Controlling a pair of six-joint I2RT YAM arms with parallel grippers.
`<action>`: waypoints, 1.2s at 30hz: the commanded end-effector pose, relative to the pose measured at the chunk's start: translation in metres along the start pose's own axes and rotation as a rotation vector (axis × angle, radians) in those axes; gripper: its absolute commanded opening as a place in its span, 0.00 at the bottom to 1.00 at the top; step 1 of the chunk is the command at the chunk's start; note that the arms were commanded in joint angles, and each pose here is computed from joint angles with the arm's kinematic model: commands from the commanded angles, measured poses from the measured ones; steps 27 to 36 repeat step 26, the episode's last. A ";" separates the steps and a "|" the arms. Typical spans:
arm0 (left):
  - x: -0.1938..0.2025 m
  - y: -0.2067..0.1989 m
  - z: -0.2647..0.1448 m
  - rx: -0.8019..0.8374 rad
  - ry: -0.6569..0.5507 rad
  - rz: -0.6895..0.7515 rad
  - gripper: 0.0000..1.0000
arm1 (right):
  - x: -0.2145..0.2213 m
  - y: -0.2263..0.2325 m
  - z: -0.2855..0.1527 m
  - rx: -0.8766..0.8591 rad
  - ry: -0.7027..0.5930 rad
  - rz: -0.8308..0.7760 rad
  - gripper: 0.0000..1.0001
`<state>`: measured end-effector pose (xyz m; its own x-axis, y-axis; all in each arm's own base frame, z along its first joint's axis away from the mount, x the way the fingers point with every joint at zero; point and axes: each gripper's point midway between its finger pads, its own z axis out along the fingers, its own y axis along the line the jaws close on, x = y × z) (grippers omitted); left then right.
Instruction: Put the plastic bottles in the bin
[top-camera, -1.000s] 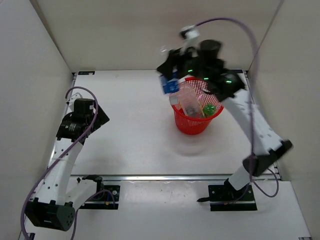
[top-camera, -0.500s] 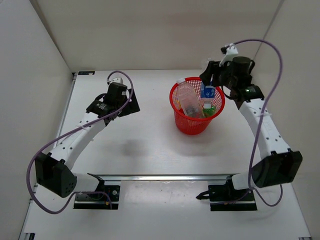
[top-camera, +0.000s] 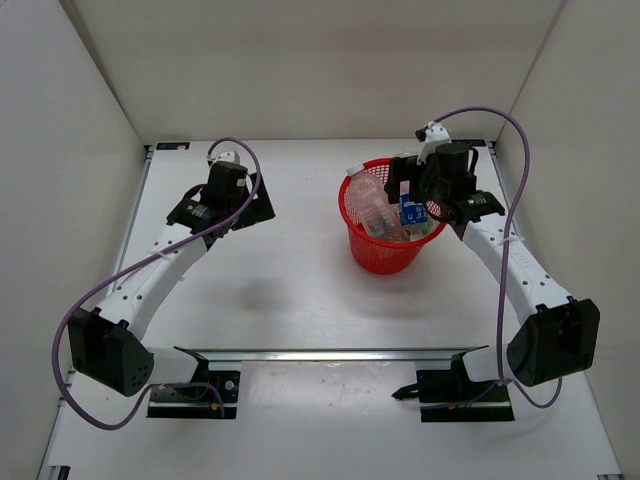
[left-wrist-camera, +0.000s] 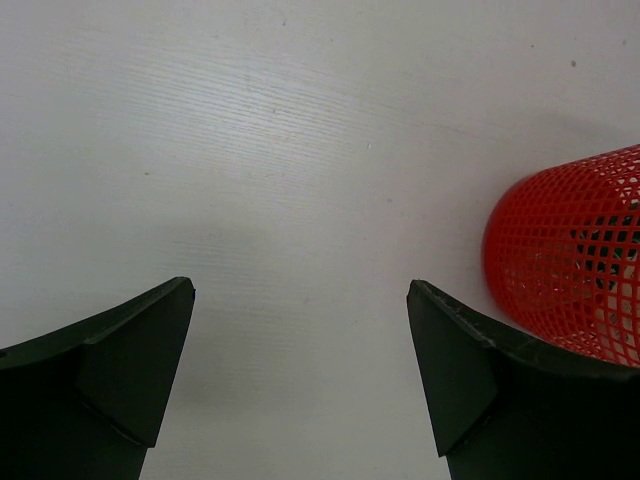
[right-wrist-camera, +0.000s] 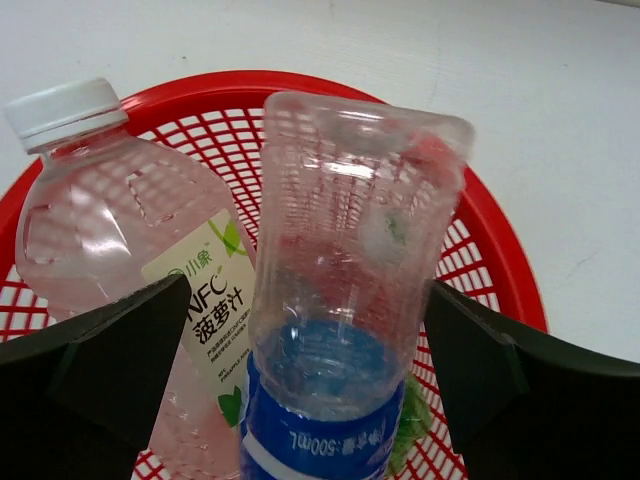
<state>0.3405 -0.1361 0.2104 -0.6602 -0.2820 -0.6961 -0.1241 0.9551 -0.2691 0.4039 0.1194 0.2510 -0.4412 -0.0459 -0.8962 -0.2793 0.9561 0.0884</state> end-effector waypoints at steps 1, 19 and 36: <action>-0.014 0.003 -0.015 0.011 -0.046 -0.013 0.99 | -0.034 0.003 -0.012 0.018 -0.096 -0.024 0.99; -0.041 0.093 -0.046 -0.186 -0.224 -0.082 0.99 | 0.031 -0.128 -0.245 0.683 0.079 0.276 1.00; -0.041 0.094 -0.055 -0.186 -0.234 -0.081 0.98 | 0.072 -0.134 -0.240 0.728 0.159 0.338 1.00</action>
